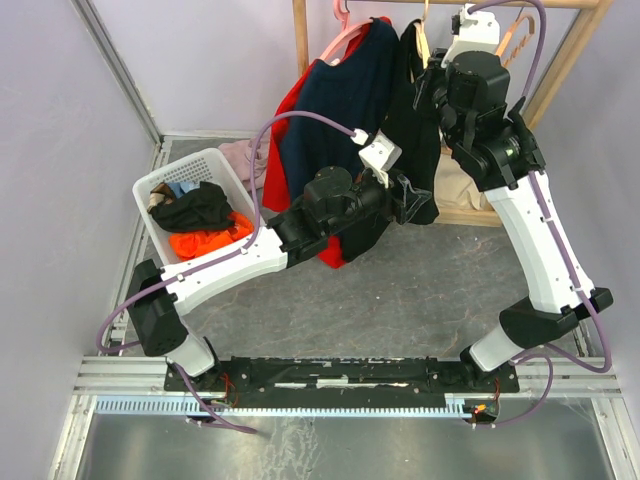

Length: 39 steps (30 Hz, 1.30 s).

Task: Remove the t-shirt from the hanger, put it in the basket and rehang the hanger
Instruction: Pick up the hanger from the clothesline.

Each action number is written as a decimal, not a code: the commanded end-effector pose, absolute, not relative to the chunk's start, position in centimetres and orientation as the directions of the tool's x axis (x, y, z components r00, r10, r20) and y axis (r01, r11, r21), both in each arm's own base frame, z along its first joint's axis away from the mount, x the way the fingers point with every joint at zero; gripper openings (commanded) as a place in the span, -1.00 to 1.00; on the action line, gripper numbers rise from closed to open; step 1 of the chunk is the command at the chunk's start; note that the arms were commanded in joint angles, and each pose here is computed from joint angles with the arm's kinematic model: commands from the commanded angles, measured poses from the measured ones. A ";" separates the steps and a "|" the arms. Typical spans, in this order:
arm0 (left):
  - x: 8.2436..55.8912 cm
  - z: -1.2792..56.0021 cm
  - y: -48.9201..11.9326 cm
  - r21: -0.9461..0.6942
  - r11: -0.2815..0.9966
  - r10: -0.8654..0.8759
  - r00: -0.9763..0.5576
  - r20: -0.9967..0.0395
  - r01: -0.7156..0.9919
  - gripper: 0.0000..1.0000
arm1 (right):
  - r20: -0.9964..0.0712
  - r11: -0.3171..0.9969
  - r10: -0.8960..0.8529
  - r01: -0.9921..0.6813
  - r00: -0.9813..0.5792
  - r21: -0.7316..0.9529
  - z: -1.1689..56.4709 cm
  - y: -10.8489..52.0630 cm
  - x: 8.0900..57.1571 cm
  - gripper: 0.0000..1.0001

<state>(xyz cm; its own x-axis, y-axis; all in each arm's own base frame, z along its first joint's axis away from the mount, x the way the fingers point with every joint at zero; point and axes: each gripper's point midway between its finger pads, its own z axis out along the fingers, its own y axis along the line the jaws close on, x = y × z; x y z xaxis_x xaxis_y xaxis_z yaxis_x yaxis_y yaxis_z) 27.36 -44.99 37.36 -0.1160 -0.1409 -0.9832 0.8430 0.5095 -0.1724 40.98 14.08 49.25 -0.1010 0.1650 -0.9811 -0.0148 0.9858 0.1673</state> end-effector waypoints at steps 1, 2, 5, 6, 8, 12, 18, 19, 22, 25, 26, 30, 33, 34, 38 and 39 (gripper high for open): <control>27.4 38.9 -44.3 -0.212 0.523 -0.194 -0.127 -0.973 0.825 0.39 | -0.980 0.980 0.198 0.015 0.007 0.198 52.8 12.6 40.2 -0.78; 27.5 38.7 -43.9 -0.211 0.540 -0.189 -0.127 -0.974 0.815 0.39 | -0.980 0.980 0.199 0.017 0.018 0.200 53.1 12.4 40.1 -0.82; 27.5 38.7 -42.2 -0.206 0.579 -0.187 -0.117 -0.975 0.789 0.39 | -0.979 0.980 0.196 0.017 0.047 0.197 54.0 12.1 40.0 -0.90; 27.5 38.7 -41.7 -0.205 0.591 -0.185 -0.116 -0.976 0.780 0.39 | -0.979 0.981 0.195 0.014 0.058 0.196 54.4 12.0 39.8 -0.92; 27.7 38.4 -40.4 -0.220 0.631 -0.191 -0.125 -0.973 0.744 0.43 | -0.979 0.981 0.191 0.010 0.076 0.193 55.2 11.9 39.6 -0.95; 28.2 38.2 -37.5 -0.251 0.705 -0.222 -0.129 -0.966 0.663 0.52 | -0.974 0.981 0.195 -0.009 0.118 0.195 56.8 11.6 38.9 -0.98; 28.4 38.4 -35.2 -0.255 0.758 -0.224 -0.127 -0.966 0.601 0.56 | -0.960 0.978 0.207 -0.055 0.188 0.200 59.1 11.6 37.8 -0.98; 28.4 38.4 -35.0 -0.254 0.763 -0.223 -0.127 -0.967 0.595 0.56 | -0.960 0.978 0.205 -0.061 0.192 0.197 59.4 11.6 37.7 -0.98; 28.6 38.4 -34.5 -0.254 0.776 -0.225 -0.123 -0.966 0.577 0.57 | -0.959 0.979 0.199 -0.075 0.202 0.188 59.8 11.7 37.5 -0.98; 28.7 38.6 -34.2 -0.255 0.784 -0.230 -0.117 -0.966 0.566 0.59 | -0.959 0.981 0.192 -0.080 0.210 0.179 60.1 11.7 37.3 -0.98; 28.8 38.7 -34.1 -0.254 0.786 -0.229 -0.115 -0.967 0.564 0.59 | -0.959 0.982 0.187 -0.078 0.211 0.175 60.1 11.6 37.3 -0.98; 29.1 39.1 -33.8 -0.253 0.799 -0.229 -0.113 -0.967 0.546 0.62 | -0.954 0.980 0.191 -0.094 0.233 0.174 60.8 11.5 36.6 -0.98; 29.4 39.4 -33.4 -0.251 0.809 -0.229 -0.110 -0.967 0.532 0.63 | -0.949 0.977 0.204 -0.114 0.241 0.181 61.1 11.5 35.9 -0.98; 29.5 39.6 -33.3 -0.251 0.811 -0.230 -0.106 -0.967 0.528 0.64 | -0.947 0.975 0.210 -0.119 0.244 0.186 61.1 11.4 35.6 -0.98; 29.6 40.1 -32.8 -0.247 0.817 -0.231 -0.097 -0.968 0.522 0.65 | -0.943 0.969 0.229 -0.151 0.242 0.196 61.1 11.4 34.5 -0.98; 29.6 40.3 -32.7 -0.248 0.818 -0.233 -0.094 -0.968 0.520 0.65 | -0.944 0.969 0.229 -0.152 0.236 0.197 60.9 11.3 34.3 -0.98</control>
